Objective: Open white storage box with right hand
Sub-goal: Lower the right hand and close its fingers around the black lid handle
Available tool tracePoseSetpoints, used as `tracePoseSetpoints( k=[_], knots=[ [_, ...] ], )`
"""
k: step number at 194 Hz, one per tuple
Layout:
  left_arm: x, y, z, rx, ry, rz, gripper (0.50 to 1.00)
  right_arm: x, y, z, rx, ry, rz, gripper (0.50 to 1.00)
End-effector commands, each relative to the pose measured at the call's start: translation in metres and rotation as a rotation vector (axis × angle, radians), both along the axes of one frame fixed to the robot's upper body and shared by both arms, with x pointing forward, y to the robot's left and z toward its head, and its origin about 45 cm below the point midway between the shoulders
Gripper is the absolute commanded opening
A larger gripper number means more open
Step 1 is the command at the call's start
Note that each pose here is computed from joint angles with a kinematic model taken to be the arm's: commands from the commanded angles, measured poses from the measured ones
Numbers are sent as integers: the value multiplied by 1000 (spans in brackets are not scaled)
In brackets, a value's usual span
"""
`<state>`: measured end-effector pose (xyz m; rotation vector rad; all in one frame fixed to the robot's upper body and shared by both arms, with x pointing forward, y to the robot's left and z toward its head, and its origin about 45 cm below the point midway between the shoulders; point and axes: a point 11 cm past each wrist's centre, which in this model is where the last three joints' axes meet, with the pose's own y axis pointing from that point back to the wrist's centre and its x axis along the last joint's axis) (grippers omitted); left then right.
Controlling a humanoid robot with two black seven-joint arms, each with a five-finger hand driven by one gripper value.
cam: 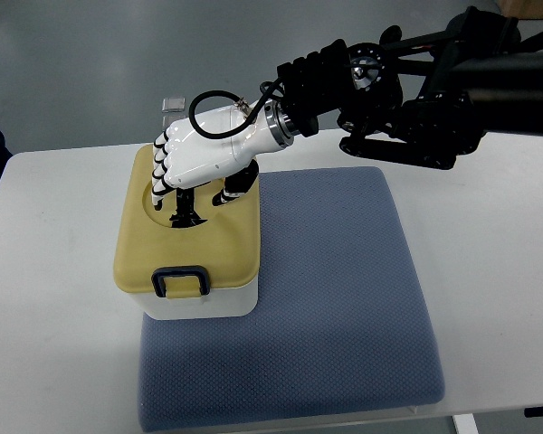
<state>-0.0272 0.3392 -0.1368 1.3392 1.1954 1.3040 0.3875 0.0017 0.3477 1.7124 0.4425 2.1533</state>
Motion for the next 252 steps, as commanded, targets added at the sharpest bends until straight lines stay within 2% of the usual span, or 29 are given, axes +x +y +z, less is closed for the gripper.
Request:
tracePoseSetpoints(
  k=[1,33,77,149,166,184,252],
  knots=[
    [1,0,0,0,-1,0,1000,-1,2,0,-4,-4,5,742],
    [0,0,0,0,1,0,1000,-2,4,1,-11,-4,10,711],
    [0,0,0,0,1,0,1000,-4,7,1,-12,-5,18,619],
    [1,0,0,0,-1,0,1000,-6,7,-10,-91,-7,23,603],
    [0,0,0,0,1,0,1000,-6,8,-10,-92,-7,23,578],
    [0,0,0,0,1,0,1000,-5,8,-9,-92,-10,22,500],
    [1,0,0,0,-1,0,1000,-6,11,-4,-69,-24,35,500]
  ],
)
